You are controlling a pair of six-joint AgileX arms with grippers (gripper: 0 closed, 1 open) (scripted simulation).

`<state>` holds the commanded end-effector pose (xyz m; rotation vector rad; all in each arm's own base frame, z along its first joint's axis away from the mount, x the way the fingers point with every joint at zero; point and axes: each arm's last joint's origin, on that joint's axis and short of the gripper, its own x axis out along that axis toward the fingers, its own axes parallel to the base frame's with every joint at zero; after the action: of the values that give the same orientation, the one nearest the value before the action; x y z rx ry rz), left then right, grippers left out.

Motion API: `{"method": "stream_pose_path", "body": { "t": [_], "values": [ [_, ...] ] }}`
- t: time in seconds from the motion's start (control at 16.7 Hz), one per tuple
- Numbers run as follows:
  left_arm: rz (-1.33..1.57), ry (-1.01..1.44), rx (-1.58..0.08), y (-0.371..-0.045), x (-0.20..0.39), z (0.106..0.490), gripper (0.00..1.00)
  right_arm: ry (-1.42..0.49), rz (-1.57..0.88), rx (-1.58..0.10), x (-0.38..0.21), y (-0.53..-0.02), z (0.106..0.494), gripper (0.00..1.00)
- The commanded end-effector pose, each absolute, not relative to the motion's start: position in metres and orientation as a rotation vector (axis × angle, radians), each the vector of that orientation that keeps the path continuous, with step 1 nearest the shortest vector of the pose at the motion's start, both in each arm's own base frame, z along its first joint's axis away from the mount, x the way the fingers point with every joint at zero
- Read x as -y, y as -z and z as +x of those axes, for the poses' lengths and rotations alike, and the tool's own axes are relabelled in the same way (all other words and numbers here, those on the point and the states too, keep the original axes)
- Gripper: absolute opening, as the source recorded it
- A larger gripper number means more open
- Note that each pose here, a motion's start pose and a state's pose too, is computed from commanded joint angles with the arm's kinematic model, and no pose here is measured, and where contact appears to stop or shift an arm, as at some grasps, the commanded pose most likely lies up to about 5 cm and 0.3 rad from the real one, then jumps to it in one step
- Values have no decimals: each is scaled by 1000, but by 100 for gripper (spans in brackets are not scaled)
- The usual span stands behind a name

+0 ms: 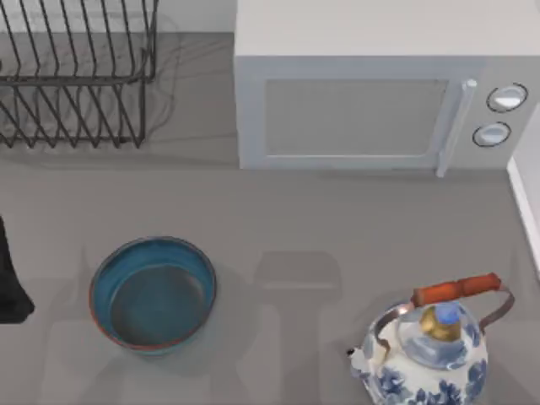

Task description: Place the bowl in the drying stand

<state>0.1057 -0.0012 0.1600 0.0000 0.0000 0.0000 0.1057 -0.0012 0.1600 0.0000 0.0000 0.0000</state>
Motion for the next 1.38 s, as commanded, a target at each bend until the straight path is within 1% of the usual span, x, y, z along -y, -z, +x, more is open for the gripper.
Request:
{"method": "stream_pose_path", "body": {
  "t": [0.24, 0.36, 0.48, 0.66, 0.78, 0.9, 1.14, 1.38],
  "values": [
    [-15, 18, -28, -165, 3, 106, 100, 0, 0, 0, 1, -160, 106, 100],
    [-46, 53, -90, -179, 7, 107, 100, 0, 0, 0, 1, -160, 106, 100],
    [-88, 96, -188, -198, 12, 110, 100, 0, 0, 0, 1, -160, 106, 100],
    [-145, 158, -413, -230, 26, 128, 100, 0, 0, 0, 1, -160, 106, 100],
    [-168, 184, -607, -246, 40, 149, 100, 0, 0, 0, 1, -160, 106, 100],
    [-171, 191, -813, -255, 61, 175, 100, 0, 0, 0, 1, -160, 106, 100],
    [-128, 156, -1177, -256, 112, 223, 100, 0, 0, 0, 1, -160, 106, 100],
    [-59, 89, -1417, -246, 165, 254, 100, 0, 0, 0, 1, -160, 106, 100]
  ]
}}
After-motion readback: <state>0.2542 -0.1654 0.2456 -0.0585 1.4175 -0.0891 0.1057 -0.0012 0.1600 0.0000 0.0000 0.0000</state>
